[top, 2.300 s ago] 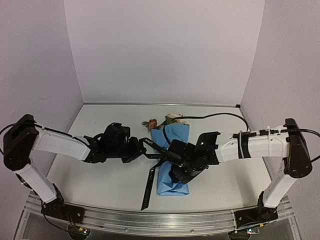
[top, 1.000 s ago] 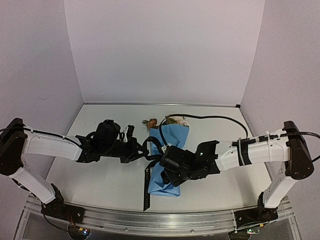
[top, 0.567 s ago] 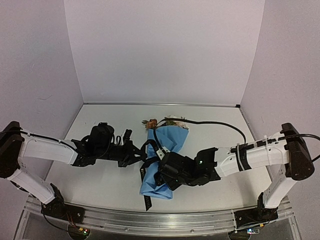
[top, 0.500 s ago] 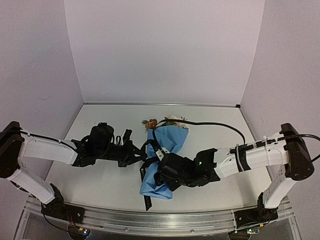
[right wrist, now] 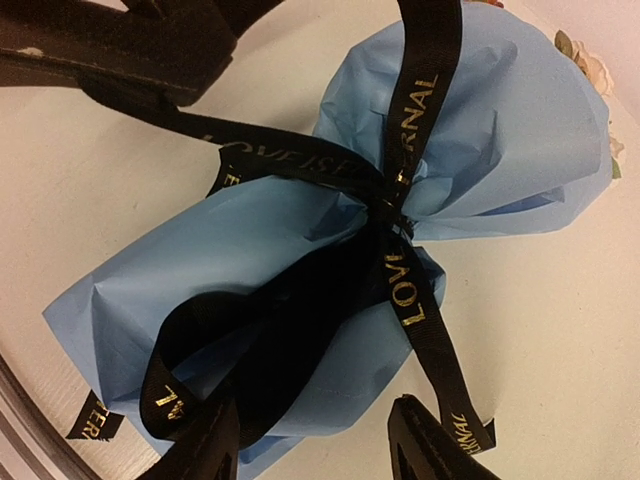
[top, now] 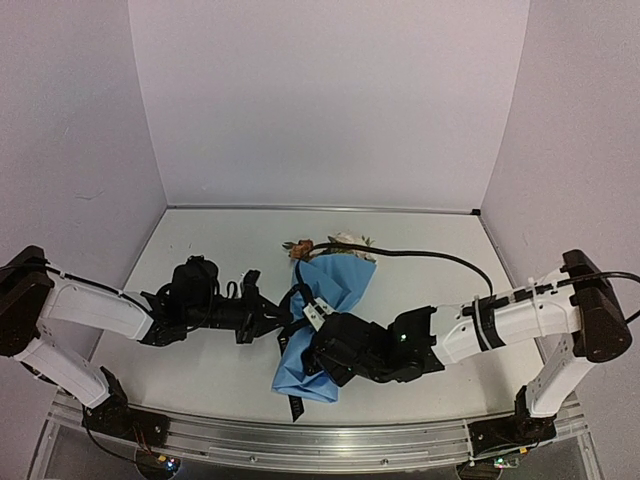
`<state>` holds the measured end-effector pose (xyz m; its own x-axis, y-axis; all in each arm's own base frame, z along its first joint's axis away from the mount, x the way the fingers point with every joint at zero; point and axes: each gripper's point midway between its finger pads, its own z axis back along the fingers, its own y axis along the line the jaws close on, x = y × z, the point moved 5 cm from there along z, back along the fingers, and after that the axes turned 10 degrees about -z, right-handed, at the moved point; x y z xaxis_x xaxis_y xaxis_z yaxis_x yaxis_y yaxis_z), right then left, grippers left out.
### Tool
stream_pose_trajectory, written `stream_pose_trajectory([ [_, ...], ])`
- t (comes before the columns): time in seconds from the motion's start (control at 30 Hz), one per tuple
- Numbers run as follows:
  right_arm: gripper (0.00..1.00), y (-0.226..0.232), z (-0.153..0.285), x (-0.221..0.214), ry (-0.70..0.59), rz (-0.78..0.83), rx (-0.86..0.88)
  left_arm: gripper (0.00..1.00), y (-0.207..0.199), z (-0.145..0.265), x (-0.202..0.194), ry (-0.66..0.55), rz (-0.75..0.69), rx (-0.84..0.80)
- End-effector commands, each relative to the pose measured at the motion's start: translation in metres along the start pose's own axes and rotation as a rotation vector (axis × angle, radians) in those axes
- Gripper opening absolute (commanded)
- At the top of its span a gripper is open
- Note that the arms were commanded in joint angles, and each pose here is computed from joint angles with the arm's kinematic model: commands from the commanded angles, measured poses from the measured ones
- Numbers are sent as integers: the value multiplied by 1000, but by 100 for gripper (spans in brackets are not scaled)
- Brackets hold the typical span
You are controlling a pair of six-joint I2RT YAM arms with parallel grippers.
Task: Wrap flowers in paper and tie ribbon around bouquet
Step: Tie the ribbon around the folded bouquet.
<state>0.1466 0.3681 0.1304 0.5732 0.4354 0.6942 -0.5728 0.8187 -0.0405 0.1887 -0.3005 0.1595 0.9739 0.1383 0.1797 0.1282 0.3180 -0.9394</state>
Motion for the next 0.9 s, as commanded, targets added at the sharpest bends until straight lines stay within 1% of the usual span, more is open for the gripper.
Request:
stream_pose_trajectory([
  [0.0,53,14,11,18,-90,19,80,0,-22,8,5,-30,15,-96],
  [0.1,54,22,12,21,-109,60,99,0,-21,9,5,-39,34,-86],
  [0.2,56,29,8,20,-94,99,97,0,-22,9,5,-35,41,-91],
  [0.43,56,24,-8,0,-28,164,-26,0,-24,10,7,-46,40,-83],
  [0.67,53,13,-12,-10,15,160,-106,0,-18,11,6,-49,45,-54],
  [0.7,51,12,-11,-11,21,165,-110,0,-16,12,6,-53,43,-42],
  [0.77,41,10,-8,-12,25,170,-103,0,-12,14,8,-69,35,-10],
  [0.8,34,10,-5,-11,23,170,-96,0,-9,16,9,-78,31,9],
  [0.87,16,9,1,-7,15,169,-74,0,0,20,11,-93,28,60],
])
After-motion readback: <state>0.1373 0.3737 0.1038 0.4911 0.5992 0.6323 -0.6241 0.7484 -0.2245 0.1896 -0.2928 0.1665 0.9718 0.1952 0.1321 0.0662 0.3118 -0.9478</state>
